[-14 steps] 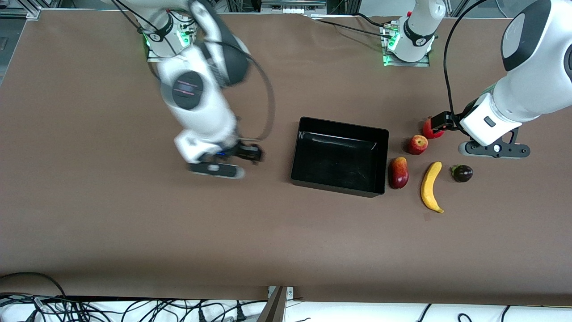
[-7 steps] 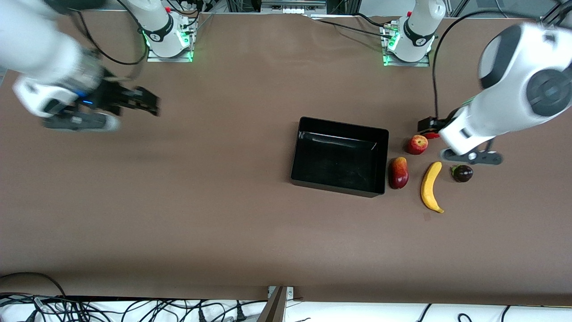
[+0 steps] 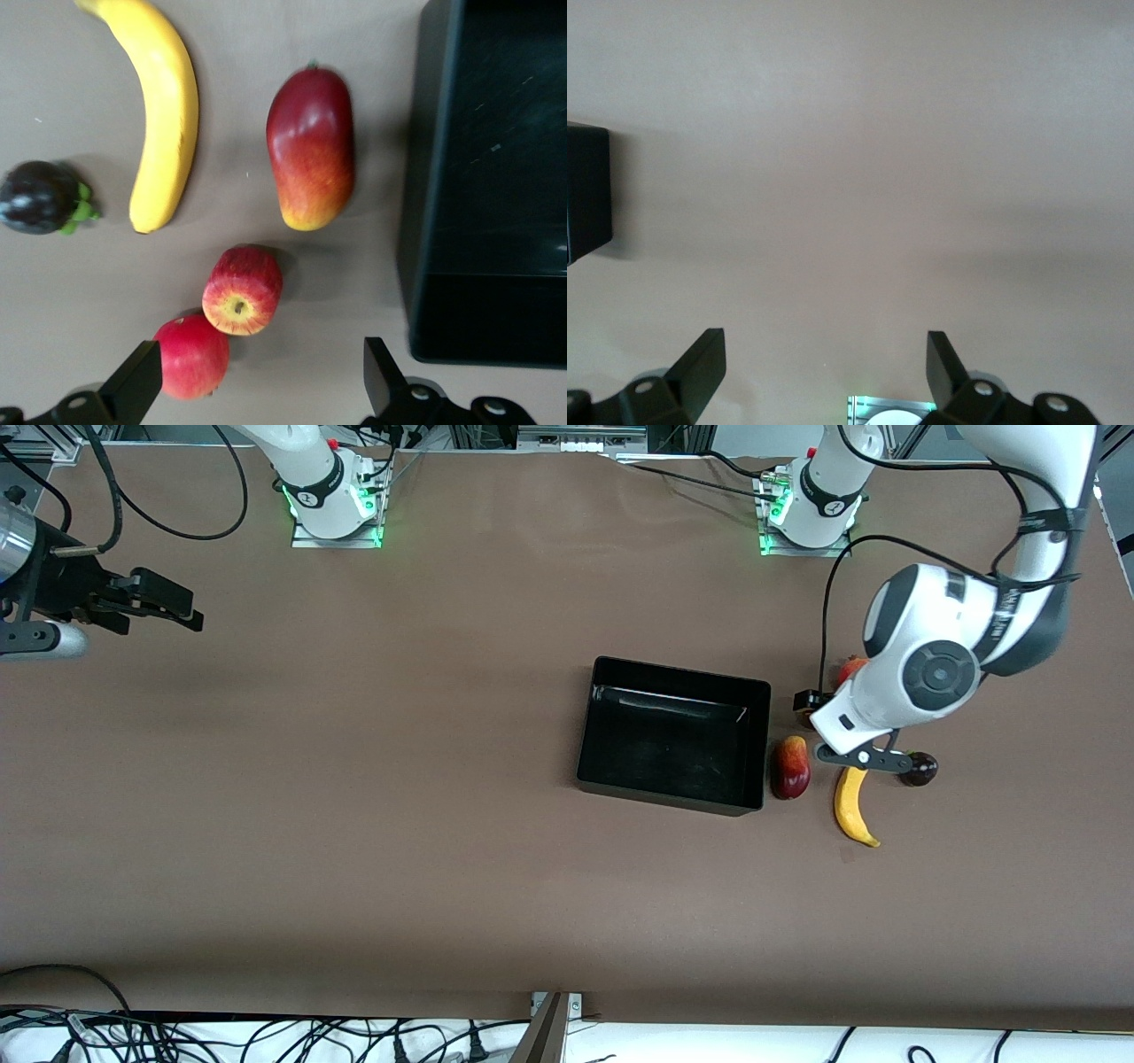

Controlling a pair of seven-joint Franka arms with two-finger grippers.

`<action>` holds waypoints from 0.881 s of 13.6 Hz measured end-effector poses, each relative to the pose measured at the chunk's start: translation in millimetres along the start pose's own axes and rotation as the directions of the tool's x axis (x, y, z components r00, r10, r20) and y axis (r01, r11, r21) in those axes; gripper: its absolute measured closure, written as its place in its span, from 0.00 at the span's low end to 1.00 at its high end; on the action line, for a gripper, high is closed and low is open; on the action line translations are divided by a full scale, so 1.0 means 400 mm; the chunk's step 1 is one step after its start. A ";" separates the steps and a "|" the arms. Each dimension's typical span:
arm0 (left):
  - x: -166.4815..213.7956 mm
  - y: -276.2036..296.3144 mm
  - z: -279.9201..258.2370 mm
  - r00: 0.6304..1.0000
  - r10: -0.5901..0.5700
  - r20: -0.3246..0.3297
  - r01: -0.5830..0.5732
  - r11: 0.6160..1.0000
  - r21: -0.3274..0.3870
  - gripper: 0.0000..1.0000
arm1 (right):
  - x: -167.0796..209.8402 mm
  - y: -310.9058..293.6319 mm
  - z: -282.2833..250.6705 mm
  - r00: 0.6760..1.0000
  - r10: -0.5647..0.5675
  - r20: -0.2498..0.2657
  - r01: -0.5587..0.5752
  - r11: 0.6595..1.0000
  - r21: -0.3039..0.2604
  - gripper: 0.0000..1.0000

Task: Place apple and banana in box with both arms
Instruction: 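Grasp the small red apple with the left gripper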

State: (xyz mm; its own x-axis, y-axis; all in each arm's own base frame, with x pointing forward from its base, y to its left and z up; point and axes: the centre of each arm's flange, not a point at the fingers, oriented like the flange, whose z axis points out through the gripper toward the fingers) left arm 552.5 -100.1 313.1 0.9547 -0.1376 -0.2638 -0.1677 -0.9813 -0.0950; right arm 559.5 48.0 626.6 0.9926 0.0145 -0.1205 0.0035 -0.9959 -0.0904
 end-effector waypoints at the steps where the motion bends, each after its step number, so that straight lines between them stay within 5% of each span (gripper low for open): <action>1: -0.021 -0.006 0.052 1.000 0.006 -0.011 -0.006 1.000 0.000 0.00 | -0.009 -0.002 0.006 1.000 -0.005 0.002 0.005 1.000 -0.007 0.00; 9: -0.089 -0.069 0.319 0.989 0.082 -0.121 -0.077 0.996 0.041 0.00 | -0.041 -0.015 0.006 0.998 -0.026 -0.049 0.023 0.997 -0.071 0.00; 11: -0.088 -0.069 0.329 0.989 0.088 -0.119 -0.083 0.996 0.043 0.06 | -0.037 -0.018 0.003 0.998 -0.029 -0.064 0.024 0.997 -0.075 0.00; 12: -0.088 -0.067 0.331 0.989 0.089 -0.118 -0.085 0.995 0.042 0.17 | -0.036 -0.018 0.001 0.997 -0.028 -0.070 0.023 0.997 -0.074 0.00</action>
State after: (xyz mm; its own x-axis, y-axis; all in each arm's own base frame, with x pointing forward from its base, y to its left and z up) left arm 491.0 -51.0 198.1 0.9582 -0.2397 -0.1563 -0.2584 -0.9594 -0.1128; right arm 545.1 54.9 628.5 0.9982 0.0364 -0.0487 0.0355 -0.9992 -0.0193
